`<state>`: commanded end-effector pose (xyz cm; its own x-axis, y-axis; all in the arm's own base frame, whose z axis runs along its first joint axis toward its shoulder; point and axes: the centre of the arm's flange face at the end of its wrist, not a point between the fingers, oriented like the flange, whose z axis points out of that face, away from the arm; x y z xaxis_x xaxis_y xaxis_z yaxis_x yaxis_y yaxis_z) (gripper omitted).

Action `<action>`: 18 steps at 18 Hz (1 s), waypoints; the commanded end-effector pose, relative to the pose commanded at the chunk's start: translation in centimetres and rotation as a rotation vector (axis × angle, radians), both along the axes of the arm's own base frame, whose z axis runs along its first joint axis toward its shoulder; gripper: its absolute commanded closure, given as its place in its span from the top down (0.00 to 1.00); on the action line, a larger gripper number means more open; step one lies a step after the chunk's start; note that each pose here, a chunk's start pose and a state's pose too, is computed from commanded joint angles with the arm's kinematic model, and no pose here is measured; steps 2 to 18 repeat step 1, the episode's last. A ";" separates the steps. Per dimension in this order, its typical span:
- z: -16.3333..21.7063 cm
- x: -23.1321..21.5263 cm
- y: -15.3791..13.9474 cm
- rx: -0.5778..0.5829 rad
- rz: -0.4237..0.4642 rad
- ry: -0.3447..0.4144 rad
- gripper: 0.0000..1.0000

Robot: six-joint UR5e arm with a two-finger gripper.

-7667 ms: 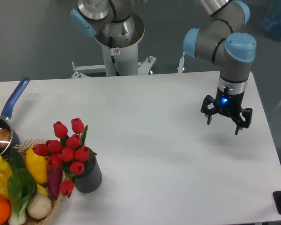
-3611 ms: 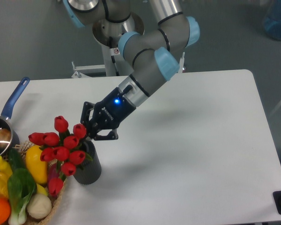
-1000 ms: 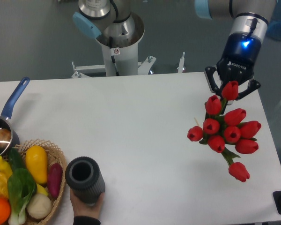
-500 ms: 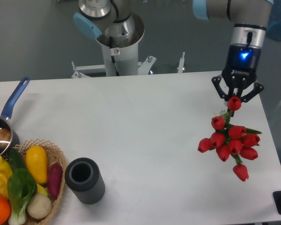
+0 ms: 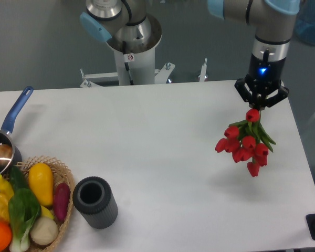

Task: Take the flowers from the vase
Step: 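Carry the tulip bunch away from the vase and hold it raised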

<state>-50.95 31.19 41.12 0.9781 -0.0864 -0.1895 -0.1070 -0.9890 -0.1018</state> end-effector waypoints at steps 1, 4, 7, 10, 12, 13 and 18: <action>0.2 -0.2 0.9 -0.039 -0.011 0.015 0.00; 0.2 -0.2 0.9 -0.039 -0.011 0.015 0.00; 0.2 -0.2 0.9 -0.039 -0.011 0.015 0.00; 0.2 -0.2 0.9 -0.039 -0.011 0.015 0.00; 0.2 -0.2 0.9 -0.039 -0.011 0.015 0.00; 0.2 -0.2 0.9 -0.039 -0.011 0.015 0.00; 0.2 -0.2 0.9 -0.039 -0.011 0.015 0.00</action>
